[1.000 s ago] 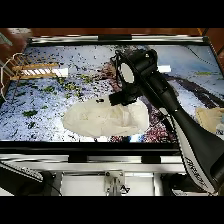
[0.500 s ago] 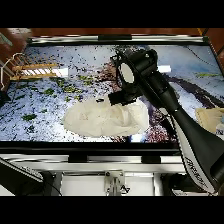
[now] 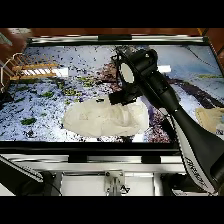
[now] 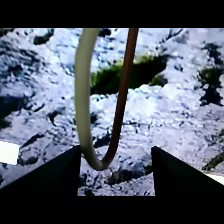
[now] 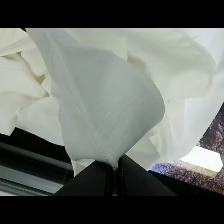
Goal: Fold the shirts.
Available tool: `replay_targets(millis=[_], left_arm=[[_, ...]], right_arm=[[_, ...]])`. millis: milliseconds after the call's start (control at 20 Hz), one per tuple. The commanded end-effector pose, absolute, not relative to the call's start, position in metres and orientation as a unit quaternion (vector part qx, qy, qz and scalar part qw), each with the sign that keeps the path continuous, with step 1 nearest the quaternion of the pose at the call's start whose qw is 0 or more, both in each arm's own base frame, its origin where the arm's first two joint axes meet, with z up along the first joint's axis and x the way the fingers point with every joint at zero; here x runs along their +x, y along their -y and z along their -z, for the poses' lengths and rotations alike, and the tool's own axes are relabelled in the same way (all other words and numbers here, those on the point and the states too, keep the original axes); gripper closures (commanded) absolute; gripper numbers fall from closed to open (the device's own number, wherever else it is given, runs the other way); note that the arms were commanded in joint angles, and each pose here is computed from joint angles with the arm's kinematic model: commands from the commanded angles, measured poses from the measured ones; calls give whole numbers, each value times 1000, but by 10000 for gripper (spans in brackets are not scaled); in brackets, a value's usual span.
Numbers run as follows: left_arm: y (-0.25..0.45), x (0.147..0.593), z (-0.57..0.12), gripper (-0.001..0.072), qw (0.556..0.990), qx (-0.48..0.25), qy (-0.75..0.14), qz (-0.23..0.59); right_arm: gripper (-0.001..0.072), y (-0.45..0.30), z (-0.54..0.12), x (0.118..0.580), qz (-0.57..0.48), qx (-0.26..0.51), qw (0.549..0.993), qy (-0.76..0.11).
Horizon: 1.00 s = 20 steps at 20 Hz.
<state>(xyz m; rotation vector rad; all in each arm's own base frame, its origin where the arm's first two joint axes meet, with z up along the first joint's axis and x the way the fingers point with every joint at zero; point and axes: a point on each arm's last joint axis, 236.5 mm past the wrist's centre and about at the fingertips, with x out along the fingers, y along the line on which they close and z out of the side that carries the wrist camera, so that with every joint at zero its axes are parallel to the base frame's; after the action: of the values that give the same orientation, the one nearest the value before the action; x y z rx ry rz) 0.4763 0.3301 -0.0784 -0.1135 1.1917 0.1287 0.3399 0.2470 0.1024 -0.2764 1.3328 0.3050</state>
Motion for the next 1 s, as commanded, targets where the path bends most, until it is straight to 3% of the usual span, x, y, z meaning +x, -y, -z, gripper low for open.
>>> replay_targets(millis=[0, 150, 250, 350, 450, 550, 600, 700, 950], left_arm=[[-333, 479, 80, 238, 827, -54, -556, -67], [-336, 479, 83, 251, 826, -68, -554, -78], [-336, 478, 86, 321, 825, -72, -556, -79], [-336, 478, 90, 326, 823, -78, -557, -81], [-335, 477, 94, 384, 821, -80, -560, -80], [-335, 477, 95, 503, 820, -80, -561, -79], [-335, 477, 95, 511, 821, -81, -560, -80], [-332, 480, 93, 629, 825, -91, -553, -75], [-321, 495, 78, 652, 844, -126, -518, -61]], right_arm=[[629, -247, -102, 340, -140, -128, 766, -614], [629, -246, -102, 340, -139, -129, 767, -613], [629, -246, -102, 340, -139, -129, 767, -613], [629, -245, -102, 342, -136, -131, 768, -612], [629, -243, -103, 343, -132, -133, 770, -610], [630, -242, -103, 343, -131, -134, 770, -609], [629, -242, -103, 344, -131, -134, 770, -609], [630, -242, -103, 344, -130, -135, 771, -609], [629, -242, -103, 343, -130, -135, 770, -610]])
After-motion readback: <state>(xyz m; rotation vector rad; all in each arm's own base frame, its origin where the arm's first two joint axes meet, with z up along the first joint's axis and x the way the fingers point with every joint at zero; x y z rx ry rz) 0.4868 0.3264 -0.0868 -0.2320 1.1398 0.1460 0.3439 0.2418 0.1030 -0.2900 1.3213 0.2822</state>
